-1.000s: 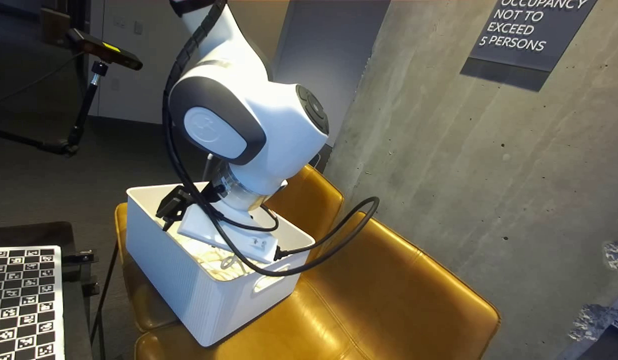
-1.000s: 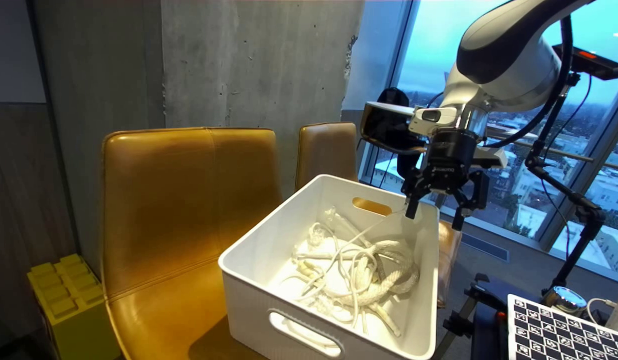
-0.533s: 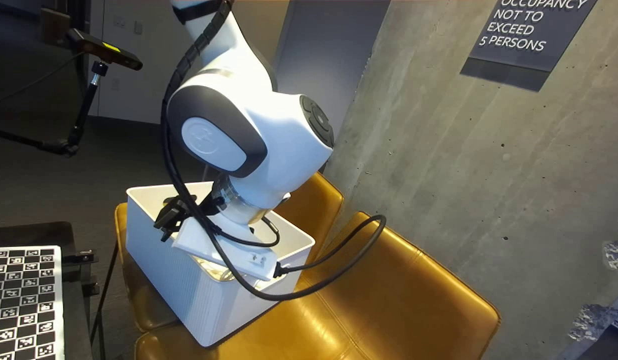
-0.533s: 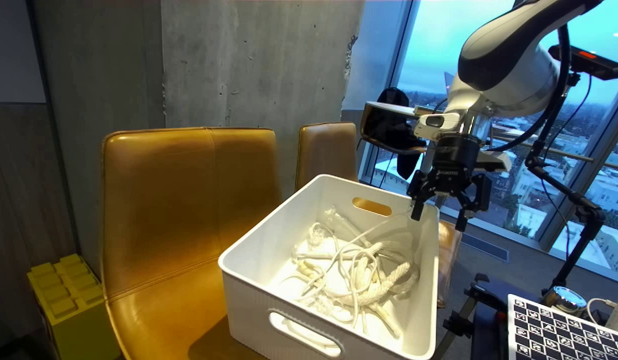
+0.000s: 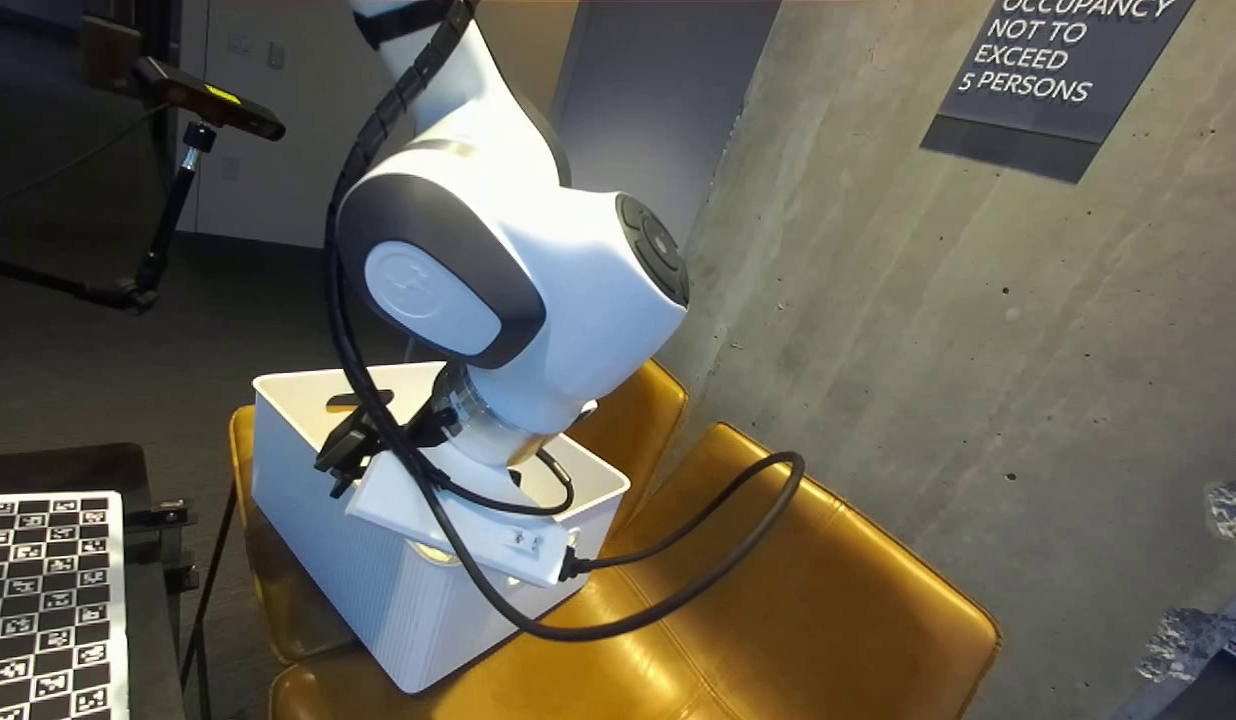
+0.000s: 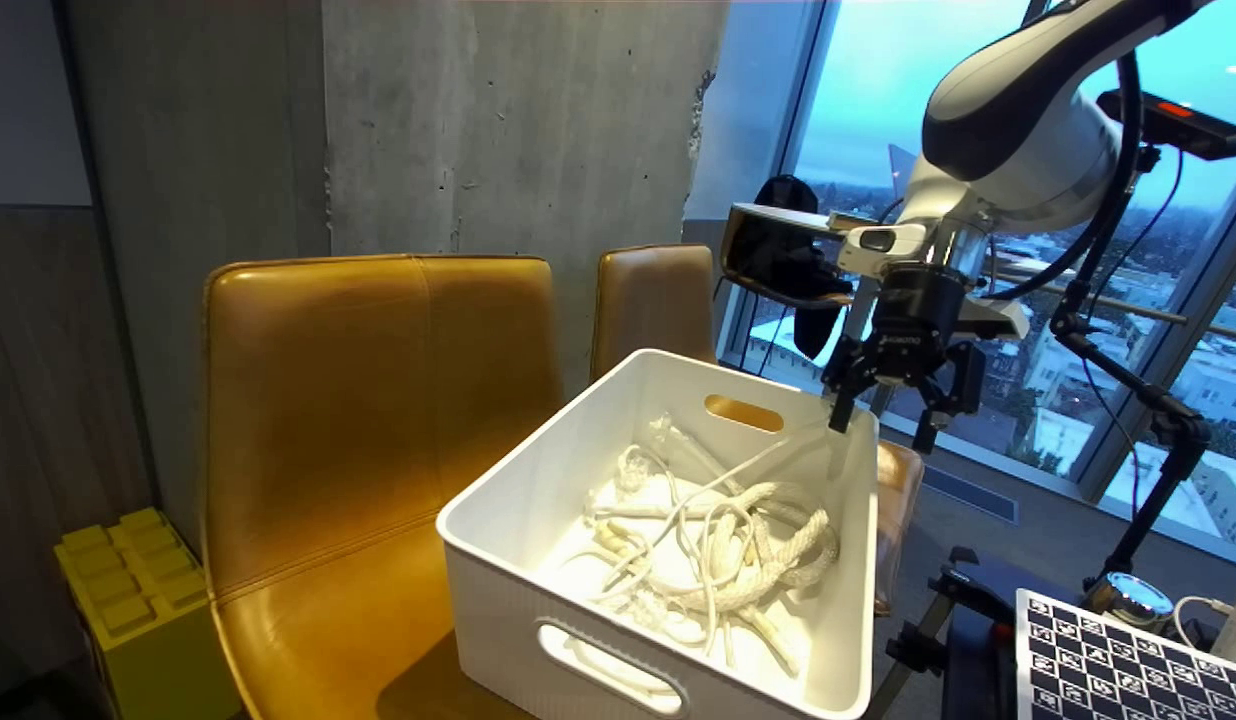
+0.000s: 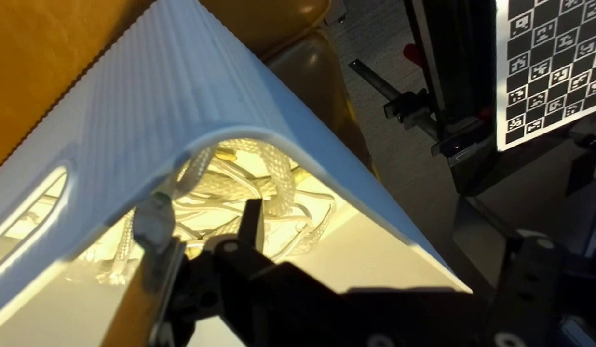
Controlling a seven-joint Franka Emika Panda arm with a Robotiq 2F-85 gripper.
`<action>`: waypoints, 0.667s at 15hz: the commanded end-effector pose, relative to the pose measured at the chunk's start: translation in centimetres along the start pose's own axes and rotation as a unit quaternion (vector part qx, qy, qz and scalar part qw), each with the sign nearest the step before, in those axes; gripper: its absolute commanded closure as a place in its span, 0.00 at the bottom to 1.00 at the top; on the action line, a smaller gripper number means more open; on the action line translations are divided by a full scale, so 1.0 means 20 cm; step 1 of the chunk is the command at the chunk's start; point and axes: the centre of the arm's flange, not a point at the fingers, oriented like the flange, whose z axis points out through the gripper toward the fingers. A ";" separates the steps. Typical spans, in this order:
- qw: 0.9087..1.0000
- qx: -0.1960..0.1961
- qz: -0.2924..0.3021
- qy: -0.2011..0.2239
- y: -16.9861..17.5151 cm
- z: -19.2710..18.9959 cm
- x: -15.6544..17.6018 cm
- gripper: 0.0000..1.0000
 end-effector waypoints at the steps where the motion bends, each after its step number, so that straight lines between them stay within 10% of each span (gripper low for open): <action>1: 1.000 -0.012 0.000 -0.005 0.02 -0.07 -0.02 0.00; 10: 1.000 -0.024 0.007 -0.008 0.07 -0.11 -0.06 0.00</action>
